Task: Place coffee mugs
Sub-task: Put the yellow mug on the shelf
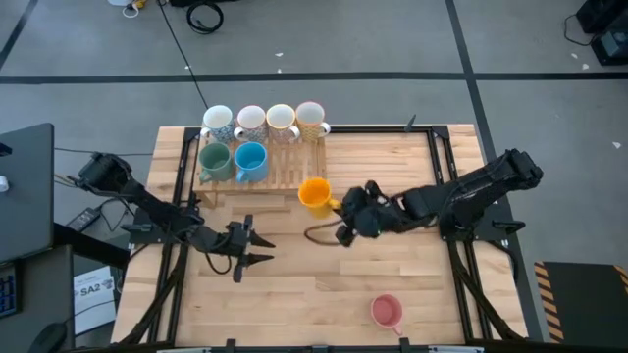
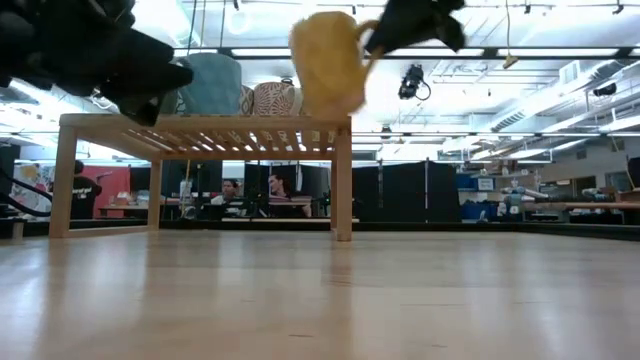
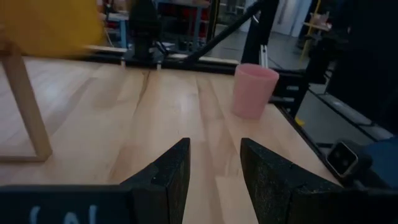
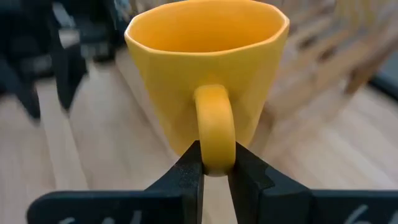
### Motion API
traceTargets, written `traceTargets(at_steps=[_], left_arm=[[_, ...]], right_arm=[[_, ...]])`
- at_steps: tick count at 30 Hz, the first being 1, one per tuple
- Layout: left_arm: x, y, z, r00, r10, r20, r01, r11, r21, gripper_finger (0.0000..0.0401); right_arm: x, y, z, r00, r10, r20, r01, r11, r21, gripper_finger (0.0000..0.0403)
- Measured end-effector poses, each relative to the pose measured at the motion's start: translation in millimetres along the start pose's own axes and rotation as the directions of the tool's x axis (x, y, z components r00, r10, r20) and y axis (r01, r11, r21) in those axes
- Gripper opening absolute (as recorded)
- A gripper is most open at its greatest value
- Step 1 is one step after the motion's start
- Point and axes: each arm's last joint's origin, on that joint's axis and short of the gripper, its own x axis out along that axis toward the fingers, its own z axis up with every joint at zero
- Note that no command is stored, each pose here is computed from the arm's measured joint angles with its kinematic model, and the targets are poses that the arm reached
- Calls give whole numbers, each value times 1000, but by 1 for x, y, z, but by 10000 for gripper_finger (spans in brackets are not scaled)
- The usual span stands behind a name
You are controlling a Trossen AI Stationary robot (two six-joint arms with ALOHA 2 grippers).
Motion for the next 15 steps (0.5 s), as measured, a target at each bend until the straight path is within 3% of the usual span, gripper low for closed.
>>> traceTargets(at_steps=[8,15], left_arm=[[0,0,-1,1000,2,-8,-2,1000,9,148],[0,0,-1,1000,2,-11,-2,1000,11,148]], right_arm=[[21,-15,41,977,2,215,-5,1000,15,57],[49,-26,60,944,-39,329,36,999,15,57]])
